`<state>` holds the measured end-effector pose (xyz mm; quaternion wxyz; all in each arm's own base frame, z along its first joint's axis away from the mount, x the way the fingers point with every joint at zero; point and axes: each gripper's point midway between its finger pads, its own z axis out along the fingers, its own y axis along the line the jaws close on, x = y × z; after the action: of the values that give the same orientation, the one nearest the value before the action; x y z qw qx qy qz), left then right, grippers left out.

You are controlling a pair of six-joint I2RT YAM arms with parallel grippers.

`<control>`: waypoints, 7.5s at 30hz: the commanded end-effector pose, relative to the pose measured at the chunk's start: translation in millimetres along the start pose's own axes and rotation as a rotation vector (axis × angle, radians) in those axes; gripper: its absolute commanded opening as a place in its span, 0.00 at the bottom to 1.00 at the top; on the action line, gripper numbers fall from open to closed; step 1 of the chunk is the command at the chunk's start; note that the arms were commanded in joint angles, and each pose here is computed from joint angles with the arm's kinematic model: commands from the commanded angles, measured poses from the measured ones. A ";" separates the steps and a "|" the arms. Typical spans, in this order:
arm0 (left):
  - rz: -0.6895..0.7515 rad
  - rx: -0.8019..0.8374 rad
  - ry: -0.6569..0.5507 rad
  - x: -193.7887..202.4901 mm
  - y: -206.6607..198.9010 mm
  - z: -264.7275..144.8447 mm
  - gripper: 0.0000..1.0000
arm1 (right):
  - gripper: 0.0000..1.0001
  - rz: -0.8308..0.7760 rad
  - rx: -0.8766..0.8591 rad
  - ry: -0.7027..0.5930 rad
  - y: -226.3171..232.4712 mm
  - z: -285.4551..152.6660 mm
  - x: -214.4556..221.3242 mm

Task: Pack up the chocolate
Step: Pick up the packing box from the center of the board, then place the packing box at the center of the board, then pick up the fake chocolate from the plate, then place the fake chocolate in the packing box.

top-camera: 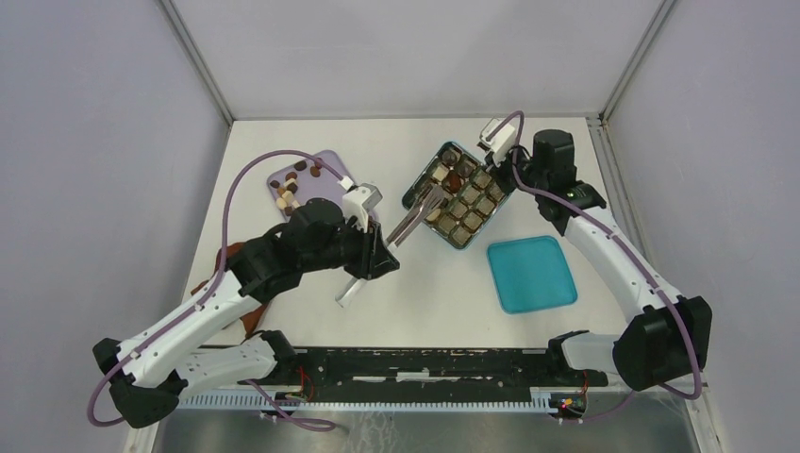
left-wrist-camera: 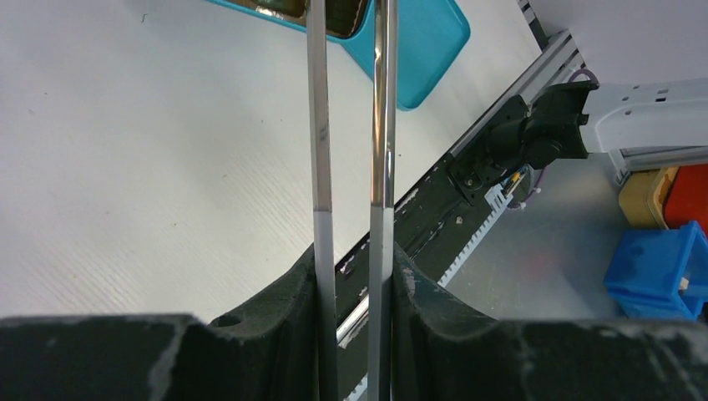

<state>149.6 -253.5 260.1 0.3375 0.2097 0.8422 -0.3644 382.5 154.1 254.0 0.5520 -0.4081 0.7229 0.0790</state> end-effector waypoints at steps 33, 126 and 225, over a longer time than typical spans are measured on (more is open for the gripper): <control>-0.036 -0.186 0.370 89.4 47.9 42.6 0.02 | 0.04 0.472 -0.365 0.128 106.2 79.3 123.2; -0.473 -0.766 0.064 -56.0 358.0 4.4 0.34 | 0.71 0.240 -0.557 -0.098 100.2 -2.6 50.3; -0.290 -0.159 0.055 13.5 107.0 -18.6 0.02 | 0.70 0.281 -0.603 -0.010 108.6 11.5 80.0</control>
<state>215.9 -140.1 185.9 0.2651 0.0572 0.9214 -0.2784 300.9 192.6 140.9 0.3814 -0.4424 0.7158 0.3828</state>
